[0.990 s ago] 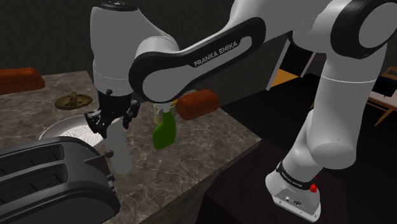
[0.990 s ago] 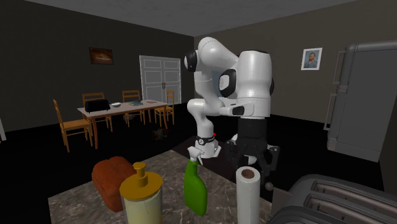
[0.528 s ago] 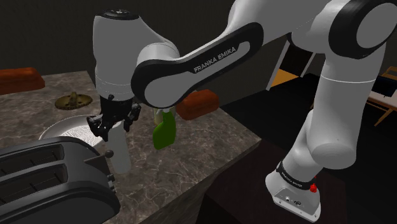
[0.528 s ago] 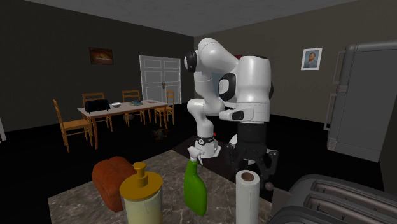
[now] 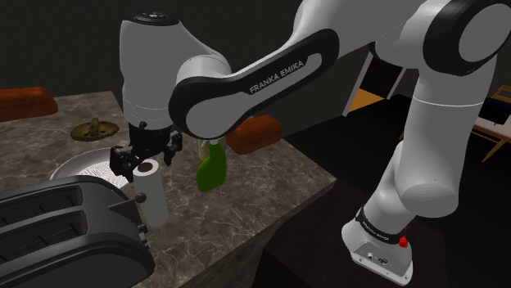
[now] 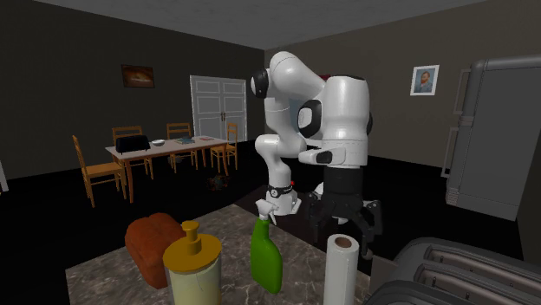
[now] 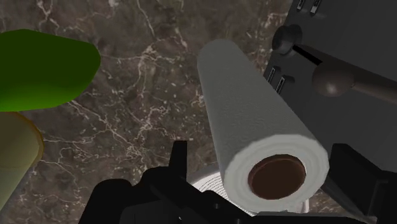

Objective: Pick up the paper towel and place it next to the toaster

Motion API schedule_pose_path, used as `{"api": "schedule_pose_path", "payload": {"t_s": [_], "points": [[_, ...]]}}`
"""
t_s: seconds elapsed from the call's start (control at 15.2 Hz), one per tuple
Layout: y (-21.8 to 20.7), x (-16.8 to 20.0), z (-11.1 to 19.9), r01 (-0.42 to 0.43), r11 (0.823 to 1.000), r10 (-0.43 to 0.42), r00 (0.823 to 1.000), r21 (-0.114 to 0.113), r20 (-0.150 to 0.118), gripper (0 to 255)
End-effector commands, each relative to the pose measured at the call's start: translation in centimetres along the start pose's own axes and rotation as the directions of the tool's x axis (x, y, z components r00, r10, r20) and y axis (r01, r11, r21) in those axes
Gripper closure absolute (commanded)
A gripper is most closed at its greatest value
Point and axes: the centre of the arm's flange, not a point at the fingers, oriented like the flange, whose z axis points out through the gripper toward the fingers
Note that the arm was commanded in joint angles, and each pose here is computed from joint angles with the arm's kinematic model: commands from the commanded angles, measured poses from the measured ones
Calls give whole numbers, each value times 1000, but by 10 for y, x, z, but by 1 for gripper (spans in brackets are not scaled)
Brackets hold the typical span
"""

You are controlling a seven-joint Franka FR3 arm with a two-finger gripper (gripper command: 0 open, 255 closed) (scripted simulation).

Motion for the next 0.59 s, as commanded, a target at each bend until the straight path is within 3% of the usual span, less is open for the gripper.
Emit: {"api": "schedule_pose_path", "payload": {"t_s": [0.0,0.2,0.53], "points": [[0,0,-13,0,1000,0,1000,0,0,0],[0,0,-50,0,1000,0,1000,0,0,0],[0,0,-50,0,1000,0,1000,0,0,0]]}}
